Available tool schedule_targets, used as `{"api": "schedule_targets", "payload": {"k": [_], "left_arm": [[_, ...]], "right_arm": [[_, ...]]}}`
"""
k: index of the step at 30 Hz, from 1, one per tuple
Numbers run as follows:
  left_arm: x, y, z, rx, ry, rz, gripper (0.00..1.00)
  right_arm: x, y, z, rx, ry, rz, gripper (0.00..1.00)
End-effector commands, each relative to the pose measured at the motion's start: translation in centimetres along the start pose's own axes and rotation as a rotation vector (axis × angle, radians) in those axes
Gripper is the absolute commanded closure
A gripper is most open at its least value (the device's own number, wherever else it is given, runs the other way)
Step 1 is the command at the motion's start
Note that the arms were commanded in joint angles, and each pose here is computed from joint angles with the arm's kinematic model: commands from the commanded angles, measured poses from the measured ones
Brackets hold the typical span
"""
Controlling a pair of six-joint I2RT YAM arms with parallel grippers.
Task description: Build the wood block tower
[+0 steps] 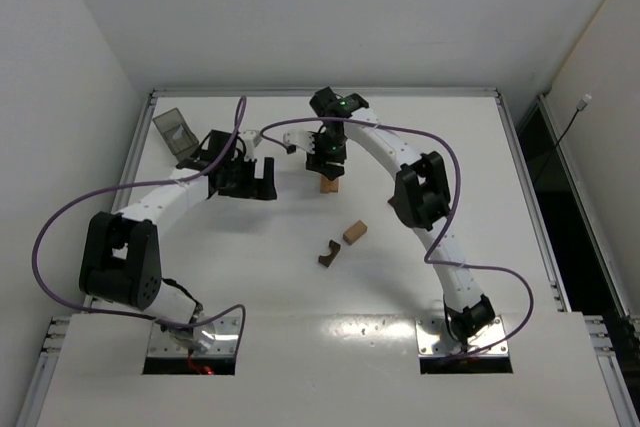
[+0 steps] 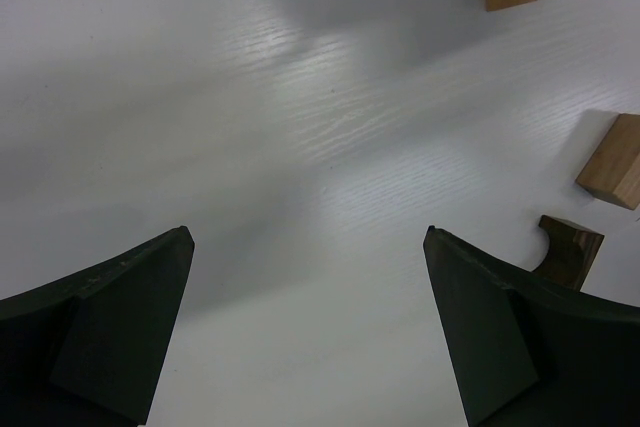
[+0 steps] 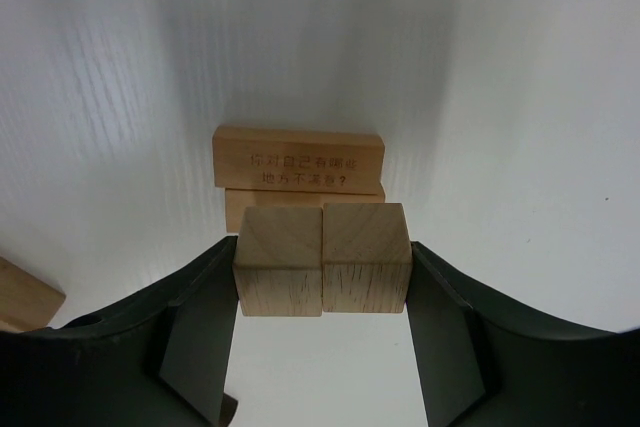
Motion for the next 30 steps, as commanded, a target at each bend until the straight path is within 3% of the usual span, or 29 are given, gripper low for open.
{"api": "schedule_targets", "payload": {"k": [1,17,30], "left_arm": [[0.6,1.3,0.1,0.003,-0.006,-0.058,0.00],[0.8,1.3,0.1,0.007,-0.018,-0.069,0.00],[0.4,1.0,0.5,0.019,-0.013,-0.053,0.00]], "right_arm": [[0.9,1.8,-0.5,0.019,-0.051,-0.026,1.00],[-1.7,0.3,-0.6,-0.003,-0.056,0.056,1.00],[-1.8,0.4,-0.4,-0.030,-0.050,0.049,1.00]]}}
Point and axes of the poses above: each gripper's point midway between its finger pads, its own x axis back along the fingers, its own z axis along the line the jaws close on, y = z × x, the point moved 2 cm from there along x, back along the fingers, and after that the axes turned 11 degrees about -x, right-handed, at the moved point
